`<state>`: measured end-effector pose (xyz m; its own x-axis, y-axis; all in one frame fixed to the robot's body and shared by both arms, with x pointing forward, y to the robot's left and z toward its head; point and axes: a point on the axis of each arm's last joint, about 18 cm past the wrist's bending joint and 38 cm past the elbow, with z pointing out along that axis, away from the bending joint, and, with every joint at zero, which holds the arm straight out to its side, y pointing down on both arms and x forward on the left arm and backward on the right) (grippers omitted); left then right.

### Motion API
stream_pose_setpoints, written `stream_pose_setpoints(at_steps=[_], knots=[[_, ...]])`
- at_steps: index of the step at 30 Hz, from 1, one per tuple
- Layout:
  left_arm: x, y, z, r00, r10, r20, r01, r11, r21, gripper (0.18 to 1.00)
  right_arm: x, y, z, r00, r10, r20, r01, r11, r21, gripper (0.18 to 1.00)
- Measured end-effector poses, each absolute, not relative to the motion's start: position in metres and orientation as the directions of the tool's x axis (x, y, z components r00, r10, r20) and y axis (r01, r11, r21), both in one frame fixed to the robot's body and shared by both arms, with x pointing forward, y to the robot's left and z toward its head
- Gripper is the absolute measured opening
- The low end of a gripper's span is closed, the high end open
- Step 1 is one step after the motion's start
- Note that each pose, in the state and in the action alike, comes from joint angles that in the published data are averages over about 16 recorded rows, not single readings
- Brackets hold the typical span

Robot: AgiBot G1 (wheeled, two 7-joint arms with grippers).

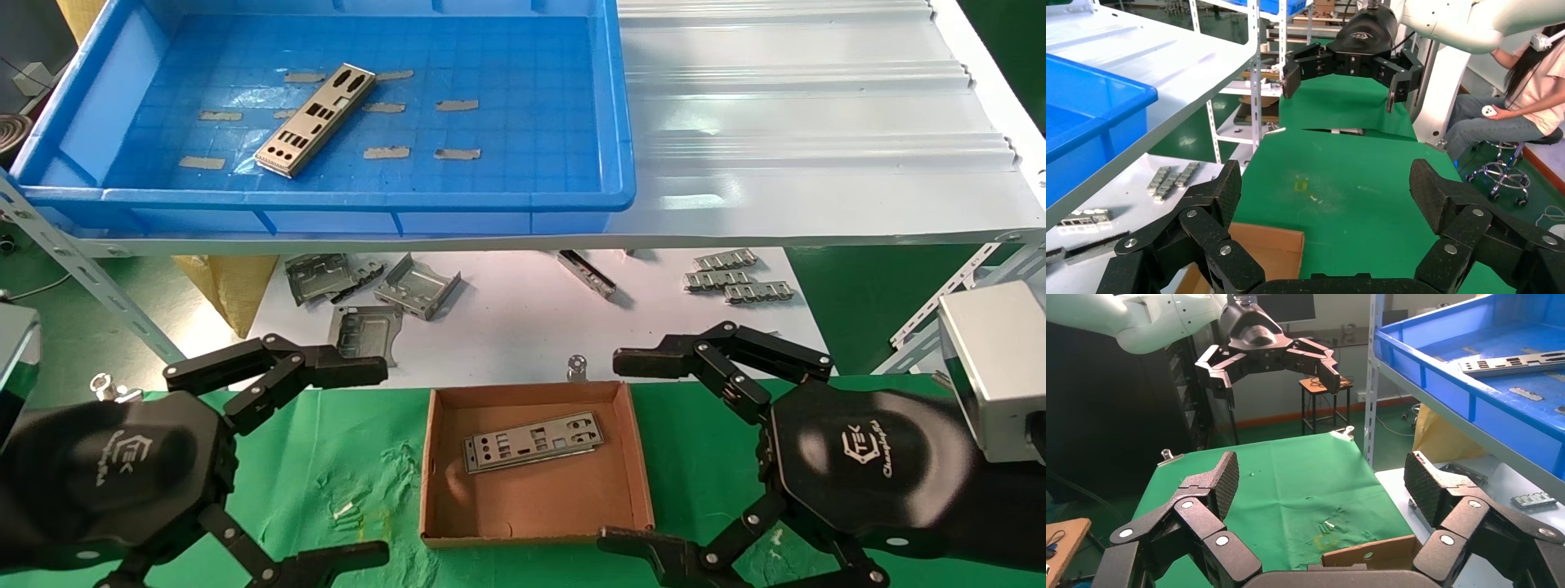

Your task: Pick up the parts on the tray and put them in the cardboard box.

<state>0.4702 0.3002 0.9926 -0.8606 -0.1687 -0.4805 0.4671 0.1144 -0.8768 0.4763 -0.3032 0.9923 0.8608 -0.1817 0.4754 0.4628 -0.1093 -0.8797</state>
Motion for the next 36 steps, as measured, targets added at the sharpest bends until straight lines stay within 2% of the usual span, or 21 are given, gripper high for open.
stream_pose_setpoints(at_steps=[36], knots=[[0.4756,0.3001,0.9920,-0.860,-0.179,-0.478,0.464,0.112,-0.879,1.001,0.4763,-0.3032,0.9923,0.861,-0.182,0.475,0.463,-0.109,-0.880,1.000]])
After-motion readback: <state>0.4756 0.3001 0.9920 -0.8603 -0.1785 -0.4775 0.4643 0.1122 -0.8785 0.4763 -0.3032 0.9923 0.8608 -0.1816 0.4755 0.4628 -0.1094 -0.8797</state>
